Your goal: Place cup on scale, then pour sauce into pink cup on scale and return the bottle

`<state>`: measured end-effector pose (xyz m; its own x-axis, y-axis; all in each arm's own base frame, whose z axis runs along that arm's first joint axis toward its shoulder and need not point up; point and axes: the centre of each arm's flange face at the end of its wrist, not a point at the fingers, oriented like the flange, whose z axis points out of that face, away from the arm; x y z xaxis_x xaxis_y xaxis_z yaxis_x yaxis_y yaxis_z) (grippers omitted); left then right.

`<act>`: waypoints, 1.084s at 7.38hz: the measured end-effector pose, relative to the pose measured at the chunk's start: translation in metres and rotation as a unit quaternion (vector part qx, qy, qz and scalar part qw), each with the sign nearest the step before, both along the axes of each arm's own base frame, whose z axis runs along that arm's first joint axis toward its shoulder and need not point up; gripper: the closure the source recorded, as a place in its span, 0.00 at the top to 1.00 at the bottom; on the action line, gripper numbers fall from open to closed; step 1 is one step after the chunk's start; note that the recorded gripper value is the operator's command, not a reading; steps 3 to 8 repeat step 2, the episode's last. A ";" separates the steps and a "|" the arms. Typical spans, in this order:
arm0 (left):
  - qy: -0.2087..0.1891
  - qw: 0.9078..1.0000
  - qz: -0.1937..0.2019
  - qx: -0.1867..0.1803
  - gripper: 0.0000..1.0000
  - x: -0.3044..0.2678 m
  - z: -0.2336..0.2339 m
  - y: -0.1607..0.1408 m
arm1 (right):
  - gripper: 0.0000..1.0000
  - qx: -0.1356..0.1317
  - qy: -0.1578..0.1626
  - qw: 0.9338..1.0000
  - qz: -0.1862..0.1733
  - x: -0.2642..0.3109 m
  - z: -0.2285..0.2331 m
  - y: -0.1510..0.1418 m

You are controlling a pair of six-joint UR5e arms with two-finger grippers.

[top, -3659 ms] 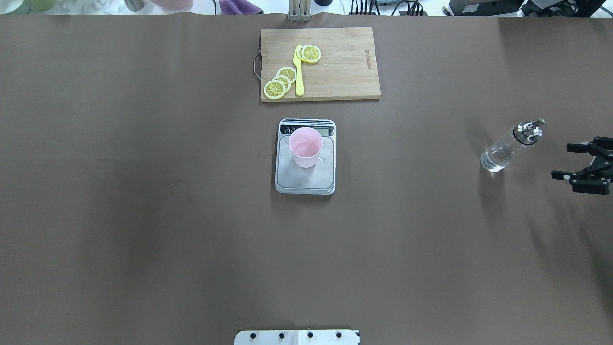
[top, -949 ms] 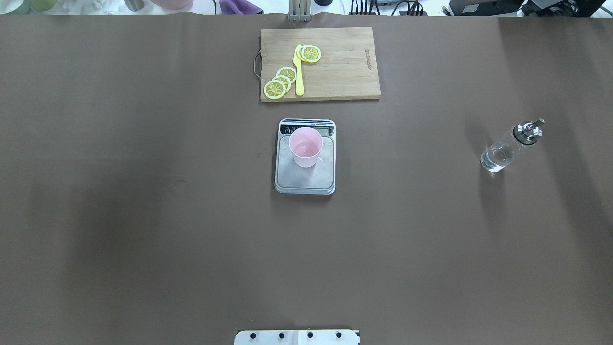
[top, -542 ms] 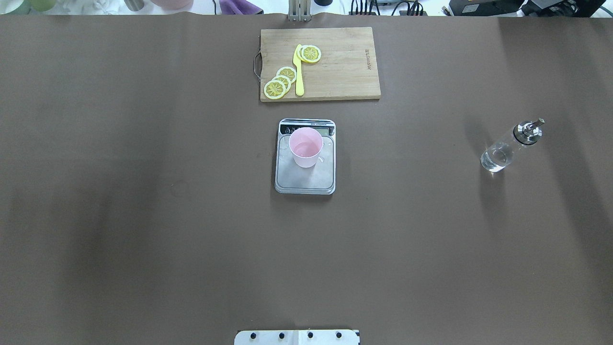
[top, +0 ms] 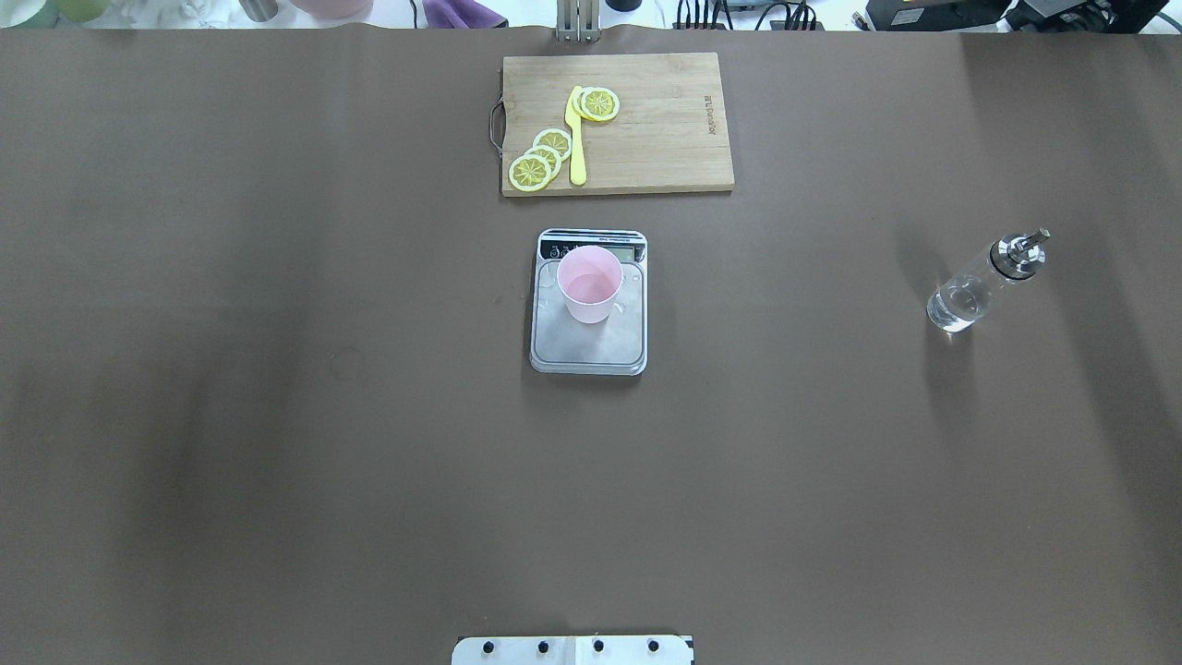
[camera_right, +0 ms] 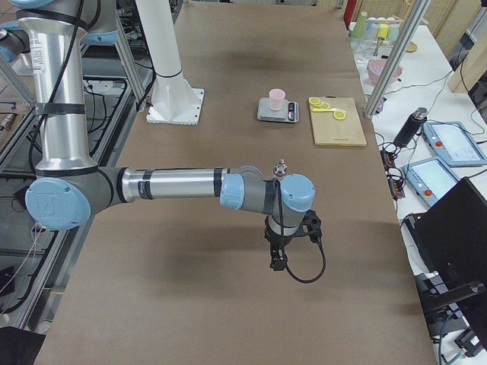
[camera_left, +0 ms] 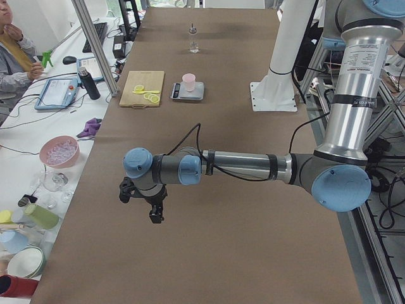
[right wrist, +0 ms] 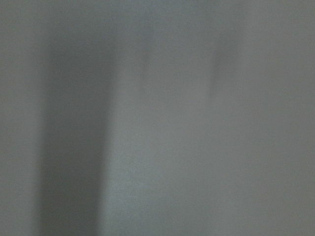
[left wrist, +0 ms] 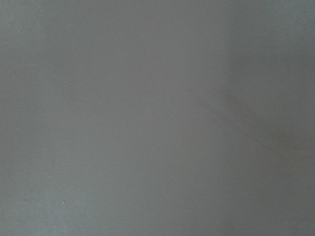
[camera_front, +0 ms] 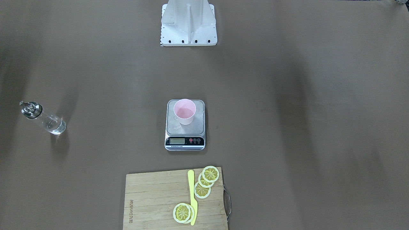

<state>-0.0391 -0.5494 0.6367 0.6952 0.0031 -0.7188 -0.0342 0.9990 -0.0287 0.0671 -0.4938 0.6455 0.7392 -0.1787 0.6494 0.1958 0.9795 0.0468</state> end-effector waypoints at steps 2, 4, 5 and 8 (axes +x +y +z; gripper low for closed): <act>0.000 1.000 -0.001 0.004 0.98 0.000 -0.003 0.002 | 1.00 0.000 -0.002 1.000 -0.005 -0.005 0.001 0.000; 0.000 1.000 -0.001 0.004 0.98 0.000 -0.003 0.002 | 1.00 0.000 -0.002 1.000 -0.005 -0.005 0.001 0.000; 0.000 1.000 -0.001 0.004 0.98 0.000 -0.003 0.002 | 1.00 0.000 -0.002 1.000 -0.005 -0.005 0.001 0.000; 0.000 1.000 -0.001 0.004 0.98 0.000 -0.003 0.002 | 1.00 0.000 -0.002 1.000 -0.005 -0.005 0.001 0.000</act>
